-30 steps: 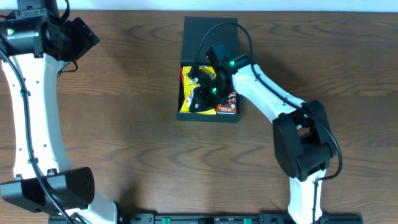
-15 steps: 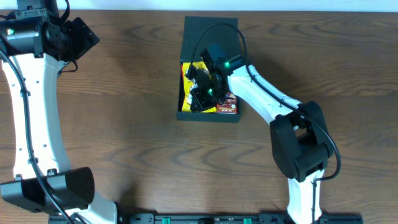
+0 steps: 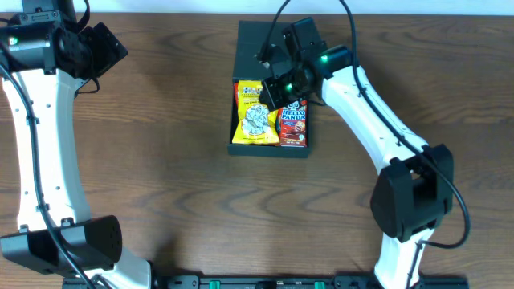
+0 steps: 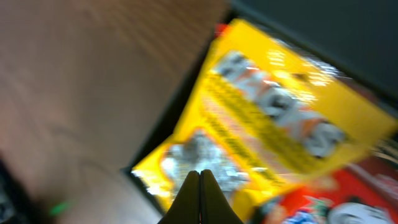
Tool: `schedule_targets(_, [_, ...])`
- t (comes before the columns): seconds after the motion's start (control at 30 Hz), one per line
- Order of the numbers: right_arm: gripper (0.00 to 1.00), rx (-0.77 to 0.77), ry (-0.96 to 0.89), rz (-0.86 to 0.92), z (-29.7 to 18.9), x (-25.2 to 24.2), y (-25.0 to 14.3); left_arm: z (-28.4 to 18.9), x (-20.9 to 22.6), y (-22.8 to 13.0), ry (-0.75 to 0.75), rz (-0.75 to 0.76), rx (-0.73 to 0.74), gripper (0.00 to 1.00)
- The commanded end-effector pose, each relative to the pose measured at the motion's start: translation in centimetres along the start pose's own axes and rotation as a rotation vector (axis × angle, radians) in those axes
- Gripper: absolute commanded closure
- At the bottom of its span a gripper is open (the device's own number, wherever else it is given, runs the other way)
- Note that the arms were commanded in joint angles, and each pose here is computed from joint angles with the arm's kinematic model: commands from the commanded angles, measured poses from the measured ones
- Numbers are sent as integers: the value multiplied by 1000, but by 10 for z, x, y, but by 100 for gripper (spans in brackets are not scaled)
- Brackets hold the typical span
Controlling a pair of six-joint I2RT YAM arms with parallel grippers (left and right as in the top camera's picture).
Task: Pack container
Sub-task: 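Push the yellow Hacks bag down into the box with the right gripper, then withdraw both grippers up and away from the green box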
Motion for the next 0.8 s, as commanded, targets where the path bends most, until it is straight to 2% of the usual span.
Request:
schedule_targets(0.0, [98,-15,-112,5,9,-19,5,4,4,0,27,11,3,5])
schedule_targets(0.37, [99,45,-168,57,47,-44,-2,4,4,0,28,12,7,5])
schedule_targets(0.63, [99,36,-153,57,44,-42,0,4,4,0,28,11,6,5])
schedule_targets(0.77, [99,4,-109,61,26,-29,10,4,4,-1,28,12,7,5])
Point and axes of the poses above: each gripper's point midway between its finger pads, its own z axis out along the fingers, its own x axis along the line the jaws close on, y = z × x, the point moved 5 cm from there along -z, back along the fingers, and after that the axes turned 9 degrees about z, right-handed, at the moved point
